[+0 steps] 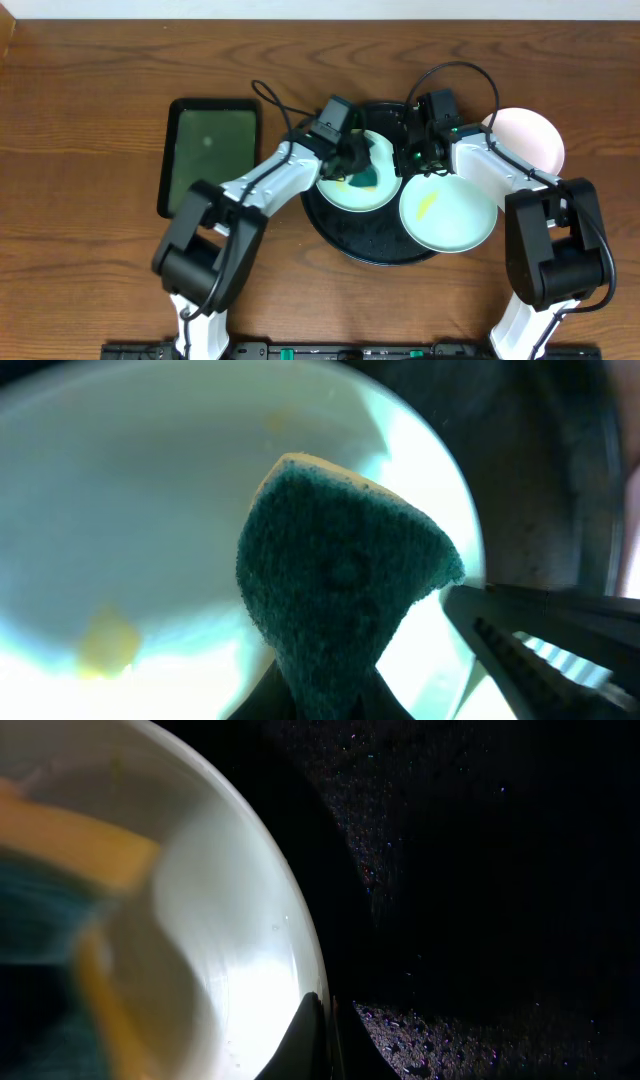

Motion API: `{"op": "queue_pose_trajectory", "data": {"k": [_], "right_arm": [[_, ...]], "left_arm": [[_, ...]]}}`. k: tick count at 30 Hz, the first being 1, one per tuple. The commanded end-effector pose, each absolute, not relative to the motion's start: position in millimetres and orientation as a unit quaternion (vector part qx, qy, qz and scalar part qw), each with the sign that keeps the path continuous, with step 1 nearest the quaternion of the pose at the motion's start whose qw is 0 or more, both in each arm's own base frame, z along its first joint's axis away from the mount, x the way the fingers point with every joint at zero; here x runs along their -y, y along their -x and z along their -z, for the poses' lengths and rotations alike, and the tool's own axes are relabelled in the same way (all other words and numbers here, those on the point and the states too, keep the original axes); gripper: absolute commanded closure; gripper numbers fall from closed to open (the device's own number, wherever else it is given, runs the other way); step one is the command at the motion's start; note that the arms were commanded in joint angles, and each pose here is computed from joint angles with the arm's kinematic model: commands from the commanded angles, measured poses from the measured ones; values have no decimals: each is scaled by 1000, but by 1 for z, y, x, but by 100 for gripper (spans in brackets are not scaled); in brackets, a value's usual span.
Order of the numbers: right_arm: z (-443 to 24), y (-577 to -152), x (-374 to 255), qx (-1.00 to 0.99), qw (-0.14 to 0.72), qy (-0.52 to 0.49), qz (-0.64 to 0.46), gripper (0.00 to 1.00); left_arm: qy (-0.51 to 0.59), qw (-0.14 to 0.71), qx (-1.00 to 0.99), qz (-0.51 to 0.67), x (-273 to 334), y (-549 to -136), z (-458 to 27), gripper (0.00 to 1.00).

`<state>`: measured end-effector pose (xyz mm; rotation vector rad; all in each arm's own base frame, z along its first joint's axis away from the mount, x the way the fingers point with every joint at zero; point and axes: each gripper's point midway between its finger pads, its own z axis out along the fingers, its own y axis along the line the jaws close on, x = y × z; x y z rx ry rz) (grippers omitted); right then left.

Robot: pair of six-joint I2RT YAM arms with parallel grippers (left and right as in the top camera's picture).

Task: Clean dirty plates on tray and stack at the side
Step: 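Bring the sponge with the left gripper onto the green plate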

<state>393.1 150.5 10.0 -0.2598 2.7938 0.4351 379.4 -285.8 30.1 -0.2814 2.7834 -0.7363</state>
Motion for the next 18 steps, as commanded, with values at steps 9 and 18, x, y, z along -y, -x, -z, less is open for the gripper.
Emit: {"op": "queue_pose_trajectory", "data": {"k": [9,18], "right_arm": [[-11,-387,-152,-974,147,90,-149,99],[-10,-386,-152,-974,147,91,-149,99]], "left_arm": [[102,116,-956,250,290,-377,-17,67],[73,162,-947,267,291,-384,-60,66]]}}
